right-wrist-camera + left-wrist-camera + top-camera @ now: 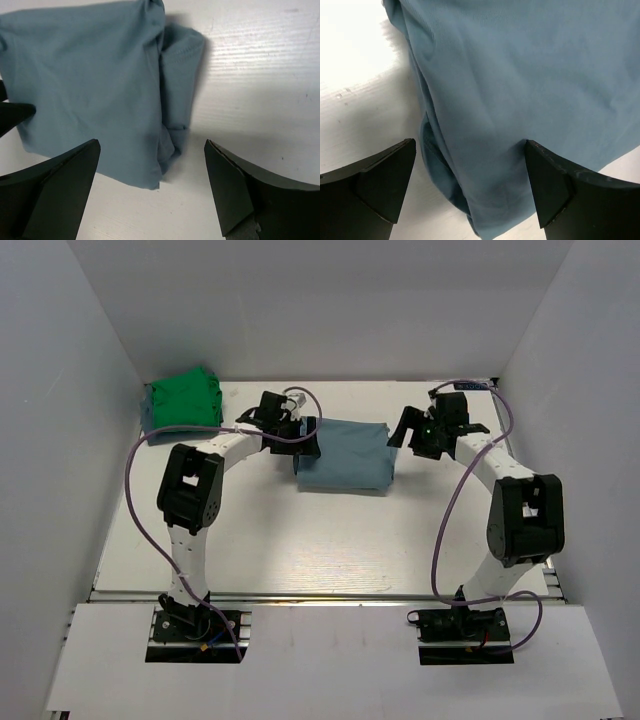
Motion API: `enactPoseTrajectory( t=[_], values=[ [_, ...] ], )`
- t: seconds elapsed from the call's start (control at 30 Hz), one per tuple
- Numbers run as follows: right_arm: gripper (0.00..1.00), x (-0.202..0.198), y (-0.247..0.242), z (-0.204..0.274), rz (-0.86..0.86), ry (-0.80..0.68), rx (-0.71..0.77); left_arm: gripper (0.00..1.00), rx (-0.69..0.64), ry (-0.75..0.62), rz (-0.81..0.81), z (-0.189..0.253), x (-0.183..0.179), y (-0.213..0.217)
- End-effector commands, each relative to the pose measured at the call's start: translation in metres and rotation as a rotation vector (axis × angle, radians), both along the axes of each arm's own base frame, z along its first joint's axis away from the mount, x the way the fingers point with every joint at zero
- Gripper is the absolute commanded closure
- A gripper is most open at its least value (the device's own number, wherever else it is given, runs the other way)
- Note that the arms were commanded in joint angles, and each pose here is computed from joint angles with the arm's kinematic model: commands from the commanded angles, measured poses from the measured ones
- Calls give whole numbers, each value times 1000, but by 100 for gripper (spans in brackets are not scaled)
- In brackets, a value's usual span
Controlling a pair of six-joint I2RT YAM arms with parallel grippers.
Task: Fold and stack the t-shirts
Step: Put the neatly folded tshirt into the corner of the board with the left arm
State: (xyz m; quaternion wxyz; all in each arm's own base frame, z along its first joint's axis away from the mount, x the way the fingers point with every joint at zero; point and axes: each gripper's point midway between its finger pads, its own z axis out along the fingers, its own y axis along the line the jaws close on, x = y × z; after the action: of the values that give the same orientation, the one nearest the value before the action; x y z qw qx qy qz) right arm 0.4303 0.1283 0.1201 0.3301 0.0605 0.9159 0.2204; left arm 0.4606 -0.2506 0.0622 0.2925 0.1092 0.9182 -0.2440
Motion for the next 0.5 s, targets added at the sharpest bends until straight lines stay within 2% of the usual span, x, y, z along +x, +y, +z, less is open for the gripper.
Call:
enactPoseTrajectory(
  t=[0.0, 0.13, 0.33, 0.43, 0.47],
  values=[
    [10, -5, -6, 15, -6, -62, -22, 0, -26, -3, -110, -1, -16, -14],
    [10, -16, -9, 12, -13, -54, -28, 0, -36, 21, -194, -17, -35, -31],
    [10, -40, -13, 8, -18, -46, -26, 0, 63, 67, -163, -52, -36, -31],
    [10, -50, -15, 14, -21, -72, -19, 8, 77, 100, -172, -68, -36, -36],
    [10, -54, -15, 21, -22, -92, -14, 16, 76, 114, -172, -72, -40, -39]
  ],
)
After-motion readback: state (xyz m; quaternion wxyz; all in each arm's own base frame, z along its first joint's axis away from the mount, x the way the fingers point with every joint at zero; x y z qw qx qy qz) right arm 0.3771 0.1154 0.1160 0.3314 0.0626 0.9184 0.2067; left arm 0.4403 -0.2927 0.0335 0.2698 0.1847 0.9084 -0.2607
